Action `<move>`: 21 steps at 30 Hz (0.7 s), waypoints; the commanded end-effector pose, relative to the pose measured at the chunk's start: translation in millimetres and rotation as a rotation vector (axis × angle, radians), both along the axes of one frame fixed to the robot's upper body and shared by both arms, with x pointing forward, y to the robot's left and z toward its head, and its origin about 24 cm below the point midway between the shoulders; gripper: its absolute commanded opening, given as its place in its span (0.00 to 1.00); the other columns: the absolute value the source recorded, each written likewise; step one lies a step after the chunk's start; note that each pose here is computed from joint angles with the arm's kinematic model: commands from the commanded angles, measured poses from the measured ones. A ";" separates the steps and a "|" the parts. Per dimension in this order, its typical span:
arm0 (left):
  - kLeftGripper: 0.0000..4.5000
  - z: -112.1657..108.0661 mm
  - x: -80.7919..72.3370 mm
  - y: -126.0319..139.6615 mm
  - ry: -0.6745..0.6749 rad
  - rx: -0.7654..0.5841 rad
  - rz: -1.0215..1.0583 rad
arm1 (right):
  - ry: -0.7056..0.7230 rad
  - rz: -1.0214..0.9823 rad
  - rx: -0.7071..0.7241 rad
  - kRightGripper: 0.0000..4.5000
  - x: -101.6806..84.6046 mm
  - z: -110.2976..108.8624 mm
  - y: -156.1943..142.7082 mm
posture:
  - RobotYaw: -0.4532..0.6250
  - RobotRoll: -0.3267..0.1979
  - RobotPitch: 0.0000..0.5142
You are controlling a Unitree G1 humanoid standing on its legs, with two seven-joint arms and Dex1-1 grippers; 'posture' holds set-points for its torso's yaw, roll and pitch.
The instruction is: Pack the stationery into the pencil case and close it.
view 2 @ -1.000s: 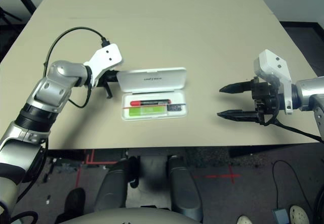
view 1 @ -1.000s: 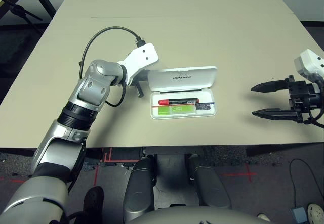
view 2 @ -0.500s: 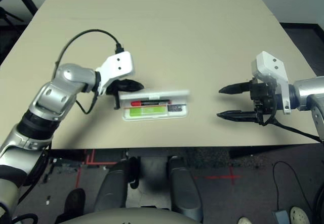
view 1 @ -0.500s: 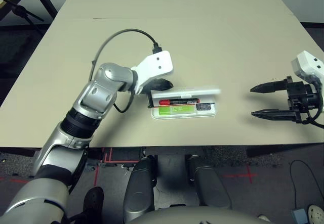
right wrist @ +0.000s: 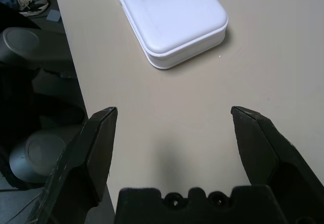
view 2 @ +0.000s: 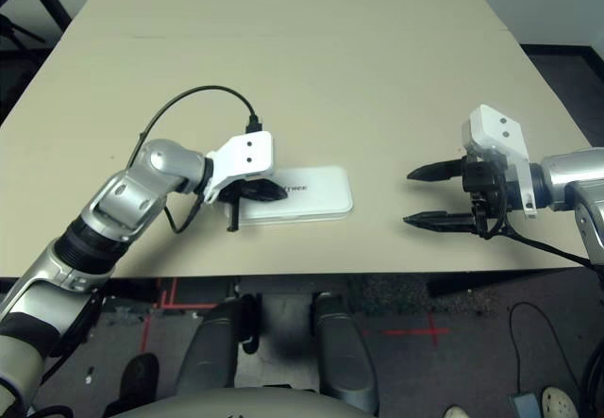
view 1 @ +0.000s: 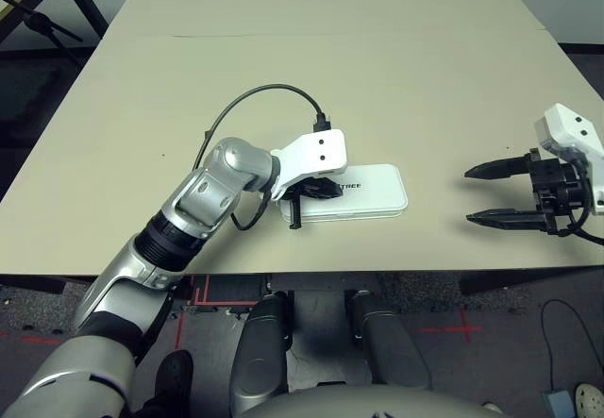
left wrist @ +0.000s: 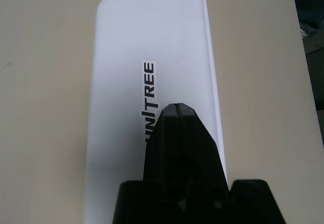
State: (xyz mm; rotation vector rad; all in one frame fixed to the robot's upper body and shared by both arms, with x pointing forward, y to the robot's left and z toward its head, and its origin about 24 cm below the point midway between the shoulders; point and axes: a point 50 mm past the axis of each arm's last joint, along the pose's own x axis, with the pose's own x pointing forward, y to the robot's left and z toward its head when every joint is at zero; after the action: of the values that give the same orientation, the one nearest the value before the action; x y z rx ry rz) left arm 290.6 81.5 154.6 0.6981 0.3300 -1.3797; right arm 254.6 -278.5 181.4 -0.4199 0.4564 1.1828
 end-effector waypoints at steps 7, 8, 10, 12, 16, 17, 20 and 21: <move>0.01 -26.3 -6.5 7.6 0.100 0.047 0.027 | 0.012 -0.001 -0.022 1.00 -3.1 -3.3 1.6 | 0.39 0.62 0.39; 0.01 -26.0 -5.8 8.7 0.092 0.035 0.043 | 0.007 -0.006 -0.014 1.00 -2.7 -3.1 1.6 | 0.39 0.62 0.40; 0.01 -23.8 -3.6 10.5 0.072 0.004 0.075 | -0.008 -0.013 0.008 1.00 -1.3 -1.7 2.6 | 0.39 0.62 0.40; 0.01 -17.8 1.0 14.1 0.041 -0.061 0.123 | -0.044 -0.032 0.059 1.00 2.4 0.9 5.6 | 0.39 0.62 0.39; 0.22 -3.5 9.8 31.2 -0.025 -0.184 0.218 | -0.108 -0.086 0.184 1.00 9.9 3.0 15.4 | 0.39 0.62 0.39; 0.31 1.6 12.6 36.7 -0.043 -0.227 0.250 | -0.129 -0.108 0.223 1.00 12.6 3.0 18.3 | 0.39 0.62 0.39; 0.56 16.8 20.1 53.0 -0.088 -0.372 0.352 | -0.177 -0.171 0.316 1.00 18.8 2.5 24.6 | 0.40 0.62 0.39; 0.64 21.2 23.2 59.8 -0.115 -0.415 0.396 | -0.201 -0.210 0.347 1.00 22.4 1.7 25.6 | 0.41 0.62 0.38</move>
State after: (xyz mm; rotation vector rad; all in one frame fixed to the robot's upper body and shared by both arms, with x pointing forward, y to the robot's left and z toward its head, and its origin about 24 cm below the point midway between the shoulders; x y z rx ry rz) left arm 311.0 131.8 176.0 0.3987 0.1047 -1.0341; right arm 275.0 -250.6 177.4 -0.2032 0.1646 1.0376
